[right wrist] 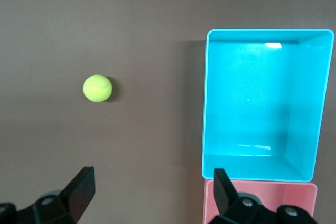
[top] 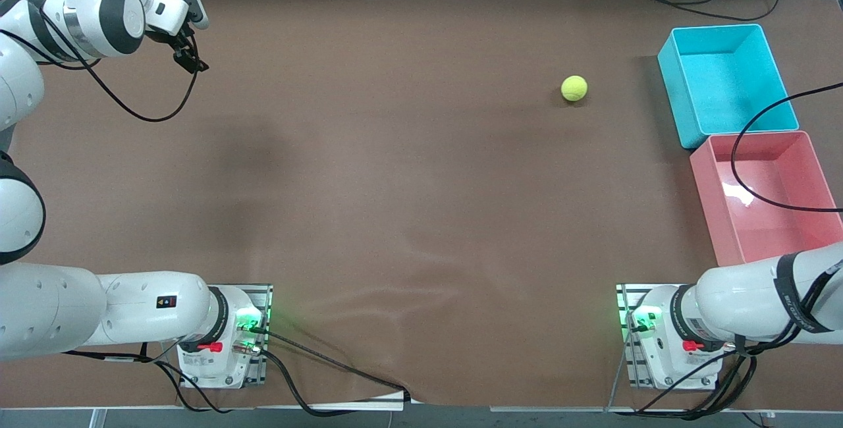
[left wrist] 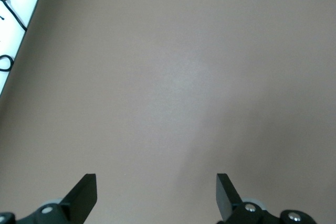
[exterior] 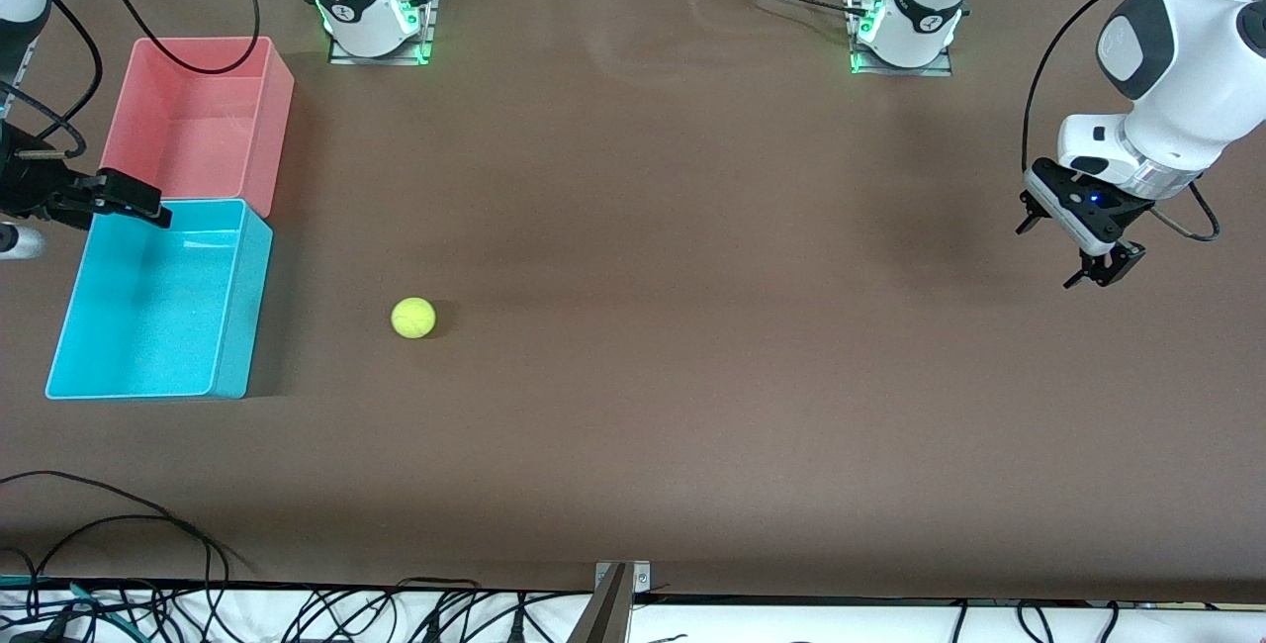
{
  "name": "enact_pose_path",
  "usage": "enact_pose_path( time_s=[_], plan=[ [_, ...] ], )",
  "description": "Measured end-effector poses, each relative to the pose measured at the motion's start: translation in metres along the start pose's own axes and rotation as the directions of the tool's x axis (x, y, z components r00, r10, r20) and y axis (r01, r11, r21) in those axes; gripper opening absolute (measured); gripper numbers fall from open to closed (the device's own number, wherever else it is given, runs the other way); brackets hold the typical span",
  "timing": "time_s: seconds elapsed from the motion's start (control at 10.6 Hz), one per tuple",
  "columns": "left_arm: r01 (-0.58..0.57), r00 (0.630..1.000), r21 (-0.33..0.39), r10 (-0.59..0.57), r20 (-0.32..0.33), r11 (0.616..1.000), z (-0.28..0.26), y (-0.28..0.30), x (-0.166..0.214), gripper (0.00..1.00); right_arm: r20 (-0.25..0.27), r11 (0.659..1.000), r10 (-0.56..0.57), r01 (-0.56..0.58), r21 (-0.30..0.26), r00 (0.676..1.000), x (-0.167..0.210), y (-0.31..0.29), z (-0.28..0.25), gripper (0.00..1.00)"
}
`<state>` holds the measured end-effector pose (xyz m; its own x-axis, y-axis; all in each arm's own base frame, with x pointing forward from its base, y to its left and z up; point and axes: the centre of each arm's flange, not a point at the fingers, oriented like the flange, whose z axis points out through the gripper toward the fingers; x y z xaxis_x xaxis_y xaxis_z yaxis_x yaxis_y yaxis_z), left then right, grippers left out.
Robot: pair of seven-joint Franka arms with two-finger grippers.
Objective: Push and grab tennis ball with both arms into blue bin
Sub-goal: 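Lift the left gripper away while the right gripper reaches toward the ball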
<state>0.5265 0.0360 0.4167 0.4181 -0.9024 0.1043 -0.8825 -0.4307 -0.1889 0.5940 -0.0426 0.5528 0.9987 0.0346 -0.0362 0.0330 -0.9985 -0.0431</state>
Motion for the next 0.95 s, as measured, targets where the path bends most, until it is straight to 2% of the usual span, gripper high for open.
enact_pose_path(
  time_s=[0.19,0.28,0.47,0.57,0.95],
  plan=[
    [0.015,1.0,0.011,-0.015,-0.004,1.0,-0.006,-0.001,-0.001,1.0,0.013,0.994,-0.111,0.111,0.003,0.994,0.002,0.0,0.006,1.0],
    [0.024,1.0,0.011,-0.024,-0.004,1.0,-0.013,-0.002,-0.001,1.0,0.018,0.987,-0.156,0.155,0.036,0.988,0.003,-0.003,0.01,1.0],
    [0.044,0.999,-0.028,-0.044,0.009,0.999,-0.041,-0.006,0.002,1.0,0.109,0.974,-0.199,0.184,0.129,0.974,-0.008,-0.016,0.022,1.0],
    [0.063,0.998,-0.045,-0.062,0.015,0.997,-0.061,-0.012,0.005,1.0,0.132,0.966,-0.23,0.21,0.151,0.964,-0.01,-0.028,0.025,1.0],
    [0.125,0.992,-0.082,-0.122,0.034,0.989,-0.109,-0.024,0.01,1.0,0.135,0.911,-0.398,0.374,0.171,0.907,-0.008,-0.078,0.033,1.0]
  ],
)
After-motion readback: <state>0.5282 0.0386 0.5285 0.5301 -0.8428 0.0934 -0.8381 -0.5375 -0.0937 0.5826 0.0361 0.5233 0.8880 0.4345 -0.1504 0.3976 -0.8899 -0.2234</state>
